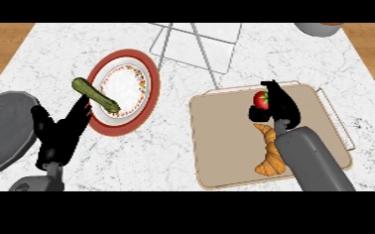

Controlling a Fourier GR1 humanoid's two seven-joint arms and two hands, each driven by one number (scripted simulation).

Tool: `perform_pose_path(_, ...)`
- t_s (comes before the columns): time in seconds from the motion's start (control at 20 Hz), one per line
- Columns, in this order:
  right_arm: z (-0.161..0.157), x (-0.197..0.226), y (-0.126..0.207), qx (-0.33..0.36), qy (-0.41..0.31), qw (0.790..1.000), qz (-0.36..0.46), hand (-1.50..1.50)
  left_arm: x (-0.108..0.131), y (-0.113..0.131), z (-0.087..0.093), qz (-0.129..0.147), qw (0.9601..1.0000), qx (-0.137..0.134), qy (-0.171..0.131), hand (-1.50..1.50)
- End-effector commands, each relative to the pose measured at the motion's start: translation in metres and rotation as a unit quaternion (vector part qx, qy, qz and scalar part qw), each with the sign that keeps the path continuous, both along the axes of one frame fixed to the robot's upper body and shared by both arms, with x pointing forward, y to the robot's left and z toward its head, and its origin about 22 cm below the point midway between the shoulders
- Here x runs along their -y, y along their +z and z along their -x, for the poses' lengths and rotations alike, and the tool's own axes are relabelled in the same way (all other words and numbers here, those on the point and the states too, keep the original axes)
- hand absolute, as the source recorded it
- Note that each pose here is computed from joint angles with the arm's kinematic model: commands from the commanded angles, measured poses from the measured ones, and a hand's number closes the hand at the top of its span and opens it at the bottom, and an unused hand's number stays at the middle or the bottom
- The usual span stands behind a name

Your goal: Pick the tomato from the tray and place it in the tiered shelf

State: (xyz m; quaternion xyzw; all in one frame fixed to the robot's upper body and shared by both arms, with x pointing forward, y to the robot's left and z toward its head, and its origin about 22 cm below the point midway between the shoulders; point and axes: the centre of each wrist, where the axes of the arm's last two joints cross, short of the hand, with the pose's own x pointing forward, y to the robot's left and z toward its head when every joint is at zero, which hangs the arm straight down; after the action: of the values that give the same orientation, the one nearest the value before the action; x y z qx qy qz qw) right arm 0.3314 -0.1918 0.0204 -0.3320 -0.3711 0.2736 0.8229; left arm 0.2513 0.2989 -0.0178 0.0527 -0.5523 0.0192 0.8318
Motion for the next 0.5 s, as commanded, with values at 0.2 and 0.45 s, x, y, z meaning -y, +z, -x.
perform_pose_path(0.2,0.014,-0.044,0.017,0.082,0.056,0.995,-0.021,1.50,0.015,-0.013,-0.009,0.005,0.9995,-0.032,0.006,0.00)
perform_pose_path(0.45,0.017,-0.165,0.052,0.115,0.124,0.985,0.014,1.50,0.026,0.001,-0.012,0.007,0.9987,-0.022,-0.044,0.00)
